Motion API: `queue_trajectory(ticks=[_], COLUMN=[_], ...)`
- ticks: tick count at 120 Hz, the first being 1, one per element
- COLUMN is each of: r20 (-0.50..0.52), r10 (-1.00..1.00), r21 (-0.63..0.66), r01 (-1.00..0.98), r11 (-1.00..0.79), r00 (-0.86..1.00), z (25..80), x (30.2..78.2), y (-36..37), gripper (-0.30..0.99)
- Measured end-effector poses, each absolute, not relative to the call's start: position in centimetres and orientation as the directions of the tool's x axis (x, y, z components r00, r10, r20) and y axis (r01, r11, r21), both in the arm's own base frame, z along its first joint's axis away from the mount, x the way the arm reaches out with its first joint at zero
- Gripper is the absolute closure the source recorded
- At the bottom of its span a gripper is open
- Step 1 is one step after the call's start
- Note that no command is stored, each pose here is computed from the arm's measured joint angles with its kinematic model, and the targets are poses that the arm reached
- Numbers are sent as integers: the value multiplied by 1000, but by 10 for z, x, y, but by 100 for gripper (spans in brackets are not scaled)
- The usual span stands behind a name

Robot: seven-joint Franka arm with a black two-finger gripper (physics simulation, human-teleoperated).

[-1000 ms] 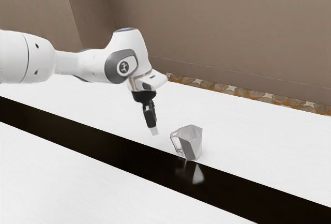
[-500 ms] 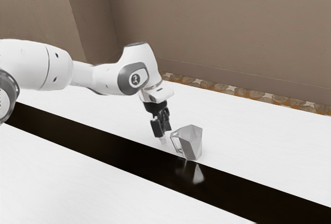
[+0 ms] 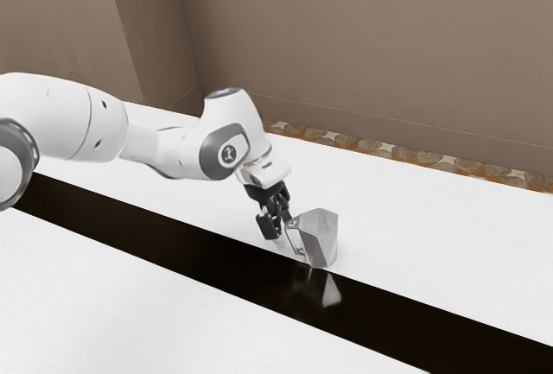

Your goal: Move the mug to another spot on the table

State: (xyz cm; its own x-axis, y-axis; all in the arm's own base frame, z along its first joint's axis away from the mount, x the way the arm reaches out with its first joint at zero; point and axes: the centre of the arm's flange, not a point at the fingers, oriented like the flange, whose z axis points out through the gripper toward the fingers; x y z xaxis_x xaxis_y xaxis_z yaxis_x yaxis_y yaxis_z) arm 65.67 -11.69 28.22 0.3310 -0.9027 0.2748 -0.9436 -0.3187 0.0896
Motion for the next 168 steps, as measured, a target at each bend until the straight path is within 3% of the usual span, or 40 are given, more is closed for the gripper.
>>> queue_trajectory(ticks=[61, 130, 168], r20=[299, 347, 364], r10=[-875, -806, -840], r21=[92, 132, 93], r01=[-924, -876, -913], r11=[-370, -464, -398], r00=[380, 479, 403], z=[271, 278, 295], x=[653, 650, 648], y=[-118, -118, -130], gripper=[40, 51, 59])
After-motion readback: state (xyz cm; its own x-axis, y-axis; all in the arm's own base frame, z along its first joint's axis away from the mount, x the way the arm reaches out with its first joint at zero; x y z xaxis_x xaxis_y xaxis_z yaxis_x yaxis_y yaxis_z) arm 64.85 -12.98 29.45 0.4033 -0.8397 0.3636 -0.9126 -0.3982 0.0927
